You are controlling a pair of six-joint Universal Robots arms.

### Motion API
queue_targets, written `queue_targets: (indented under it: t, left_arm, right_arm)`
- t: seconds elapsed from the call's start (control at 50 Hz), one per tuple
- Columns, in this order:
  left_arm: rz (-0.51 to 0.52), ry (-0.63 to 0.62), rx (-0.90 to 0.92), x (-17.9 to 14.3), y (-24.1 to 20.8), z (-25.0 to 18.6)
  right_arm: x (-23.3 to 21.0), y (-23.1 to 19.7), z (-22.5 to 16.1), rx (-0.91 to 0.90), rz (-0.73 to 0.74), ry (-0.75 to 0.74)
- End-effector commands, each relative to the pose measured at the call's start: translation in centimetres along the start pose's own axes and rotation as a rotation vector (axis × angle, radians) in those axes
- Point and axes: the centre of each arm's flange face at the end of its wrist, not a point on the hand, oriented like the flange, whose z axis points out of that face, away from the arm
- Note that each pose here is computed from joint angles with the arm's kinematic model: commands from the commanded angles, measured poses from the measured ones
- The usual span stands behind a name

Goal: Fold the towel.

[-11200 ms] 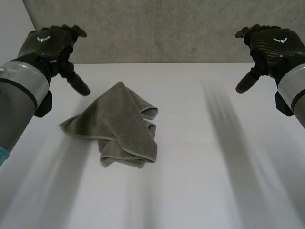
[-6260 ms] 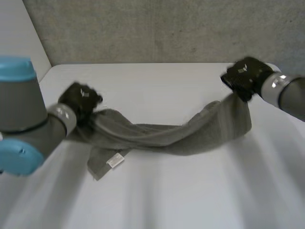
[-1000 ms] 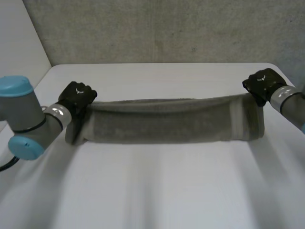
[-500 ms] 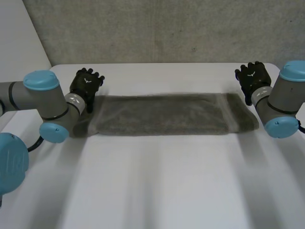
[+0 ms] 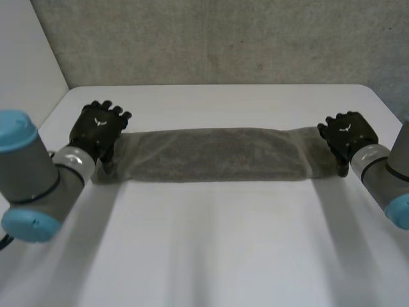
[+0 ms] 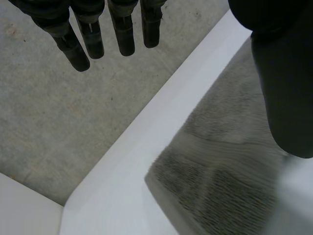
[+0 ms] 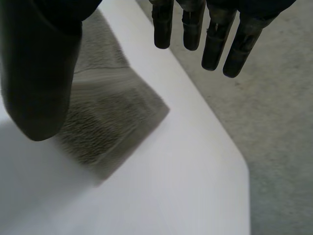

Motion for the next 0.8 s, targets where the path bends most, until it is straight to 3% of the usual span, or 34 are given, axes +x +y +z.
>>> queue_targets:
  t: [0.02,0.1,0.54,0.7,0.8]
  left_arm:
    - [-0.077,-0.019,0.033,1.1,1.5,-1.4]
    - [-0.13,-0.038,0.061,1.1,1.8,-1.4]
    - [-0.138,-0.029,0.059,1.5,2.0,-1.6]
    - [-0.14,-0.03,0.047,1.5,2.4,-1.9]
    - [-0.14,-0.029,0.044,1.5,2.5,-1.9]
  right_arm:
    - [-0.2,1.8,1.0,0.006,0.023,-0.07]
    - [-0.6,3.3,2.6,-0.009,0.035,-0.093]
    - [0.7,5.7,5.0,-0.031,0.15,-0.062]
    - [5.9,6.8,4.4,-0.064,0.171,0.063]
    - [13.5,8.5,3.2,-0.08,0.145,0.231]
